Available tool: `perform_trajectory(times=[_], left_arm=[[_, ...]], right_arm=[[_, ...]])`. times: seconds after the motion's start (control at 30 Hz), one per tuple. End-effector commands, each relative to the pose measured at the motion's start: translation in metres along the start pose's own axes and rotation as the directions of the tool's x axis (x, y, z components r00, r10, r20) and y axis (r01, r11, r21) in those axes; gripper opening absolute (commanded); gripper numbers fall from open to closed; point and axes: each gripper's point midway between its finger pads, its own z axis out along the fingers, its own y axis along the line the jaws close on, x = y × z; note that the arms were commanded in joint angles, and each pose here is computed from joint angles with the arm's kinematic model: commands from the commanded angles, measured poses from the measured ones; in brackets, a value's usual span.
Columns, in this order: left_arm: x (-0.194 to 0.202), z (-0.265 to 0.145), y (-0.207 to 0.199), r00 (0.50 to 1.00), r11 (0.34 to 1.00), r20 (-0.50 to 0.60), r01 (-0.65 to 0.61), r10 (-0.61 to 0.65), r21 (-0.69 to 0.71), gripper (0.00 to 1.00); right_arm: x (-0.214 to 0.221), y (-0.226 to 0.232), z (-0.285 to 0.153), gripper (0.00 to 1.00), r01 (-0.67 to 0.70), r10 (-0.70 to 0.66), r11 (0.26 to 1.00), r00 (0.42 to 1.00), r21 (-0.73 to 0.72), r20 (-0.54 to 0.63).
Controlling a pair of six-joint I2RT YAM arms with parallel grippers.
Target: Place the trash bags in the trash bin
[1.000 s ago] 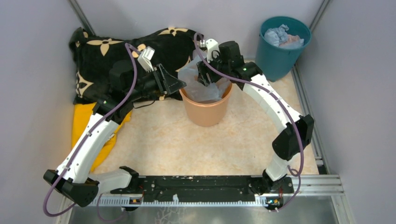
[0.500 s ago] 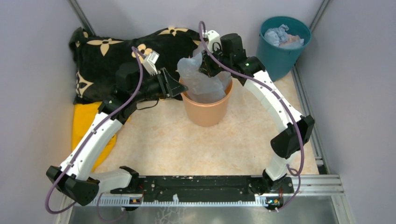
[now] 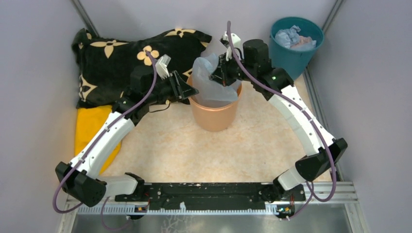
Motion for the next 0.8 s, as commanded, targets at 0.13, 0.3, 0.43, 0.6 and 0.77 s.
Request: perform_trajectory(times=[0.13,0.3,0.43,0.6,0.77], left_arm=[[-0.035,-0.008,-0.049,0.991,0.983,0.12,0.045,-0.067,0.18,0.45],[-0.044,-0.002,-0.052,0.986,0.979,0.132,0.071,-0.097,0.189,0.45],[-0.041,0.004,-0.049,0.985,0.976,0.122,0.095,-0.12,0.196,0.44],[-0.039,0.006,-0.044,0.982,0.974,0.126,0.115,-0.142,0.196,0.44],[-0.034,0.01,-0.037,0.984,0.978,0.112,0.119,-0.139,0.172,0.44]], right_arm=[[0.007,0.024,0.005,0.06,0.047,-0.047,0.997,0.999,-0.057,0.006],[0.018,0.035,0.014,0.32,0.071,-0.073,0.995,0.997,-0.076,-0.026],[0.024,0.04,0.013,0.37,0.077,-0.08,0.993,0.996,-0.087,-0.031],[0.028,0.046,0.01,0.37,0.08,-0.084,0.991,0.996,-0.107,-0.027],[0.03,0.053,0.011,0.35,0.077,-0.08,0.987,0.997,-0.138,-0.015]])
